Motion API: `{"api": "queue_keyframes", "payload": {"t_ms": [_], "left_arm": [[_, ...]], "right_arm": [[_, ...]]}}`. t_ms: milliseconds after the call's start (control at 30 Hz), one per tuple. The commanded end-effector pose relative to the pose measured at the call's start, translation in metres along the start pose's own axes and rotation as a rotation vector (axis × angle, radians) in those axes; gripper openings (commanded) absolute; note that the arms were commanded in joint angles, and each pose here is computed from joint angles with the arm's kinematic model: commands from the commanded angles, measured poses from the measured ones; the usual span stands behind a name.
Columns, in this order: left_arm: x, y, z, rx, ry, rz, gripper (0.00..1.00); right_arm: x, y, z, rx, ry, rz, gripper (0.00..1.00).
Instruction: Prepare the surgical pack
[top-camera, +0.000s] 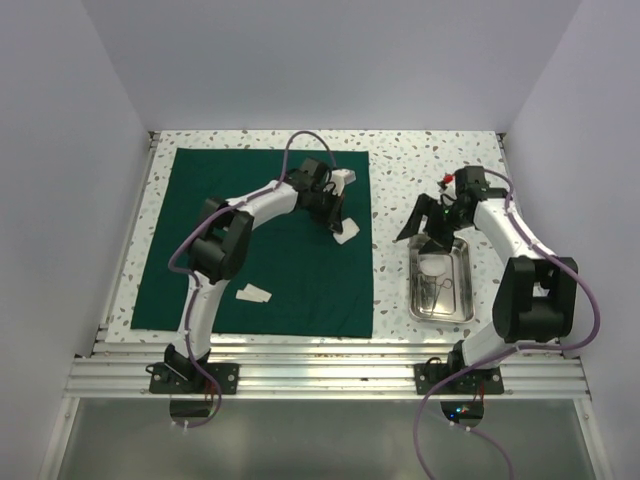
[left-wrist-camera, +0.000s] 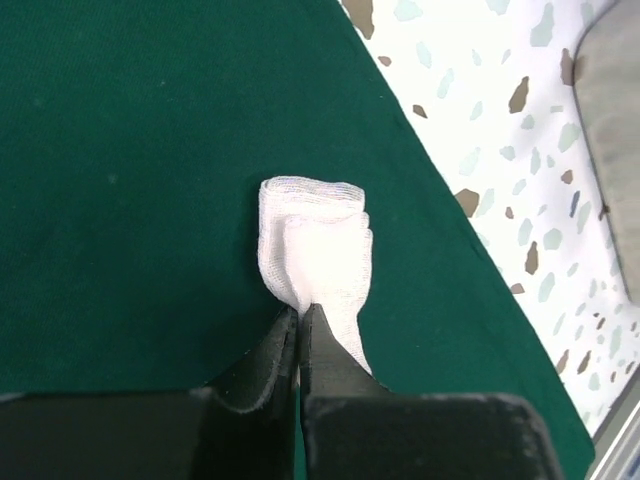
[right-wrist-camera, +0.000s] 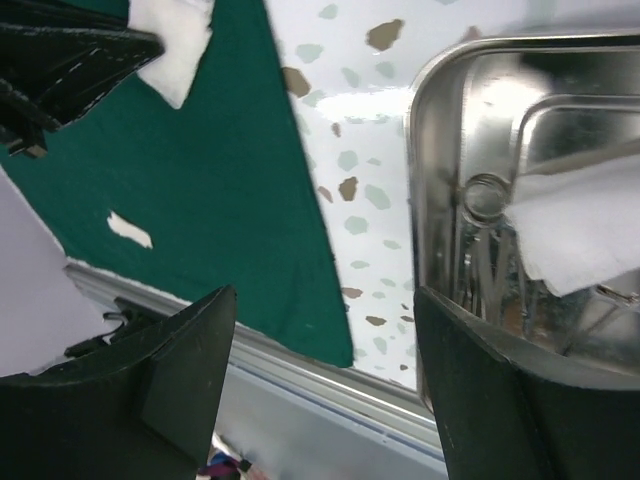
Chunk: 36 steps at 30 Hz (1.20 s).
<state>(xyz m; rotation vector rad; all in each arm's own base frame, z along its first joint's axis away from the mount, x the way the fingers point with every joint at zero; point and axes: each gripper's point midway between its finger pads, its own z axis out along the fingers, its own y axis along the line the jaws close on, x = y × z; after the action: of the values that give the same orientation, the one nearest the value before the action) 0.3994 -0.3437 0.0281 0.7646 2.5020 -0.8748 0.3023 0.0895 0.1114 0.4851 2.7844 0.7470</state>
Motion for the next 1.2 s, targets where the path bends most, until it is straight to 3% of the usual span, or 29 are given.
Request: {"api": "queue_keyframes", "payload": {"t_ms": [0, 233, 567, 767, 1000, 1167], "left_arm": [[-0.04, -0.037, -0.04, 0.07, -0.097, 0.024, 0.0], [-0.052, -0.075, -0.084, 0.155, -0.163, 0.025, 0.0], [-0.037, -0.111, -0.132, 0.23, -0.19, 0.006, 0.0], [-0.025, -0.133, -0.151, 0.309, -0.216, -0.013, 0.0], [-0.015, -0.148, -0.168, 0.369, -0.26, -0.018, 0.0], [-0.005, -0.148, -0.167, 0.378, -0.243, -0.032, 0.0]], "right_arm": [[-0.003, 0.04, 0.003, -0.154, 0.023, -0.077, 0.76], [0.004, 0.102, 0.013, -0.418, 0.075, -0.174, 0.84], [0.011, 0.144, 0.007, -0.616, 0.079, -0.273, 0.97], [0.022, 0.159, 0.012, -0.632, 0.116, -0.332, 0.98], [0.034, 0.171, 0.005, -0.708, 0.145, -0.344, 0.86], [0.047, 0.176, -0.001, -0.743, 0.152, -0.377, 0.72]]}}
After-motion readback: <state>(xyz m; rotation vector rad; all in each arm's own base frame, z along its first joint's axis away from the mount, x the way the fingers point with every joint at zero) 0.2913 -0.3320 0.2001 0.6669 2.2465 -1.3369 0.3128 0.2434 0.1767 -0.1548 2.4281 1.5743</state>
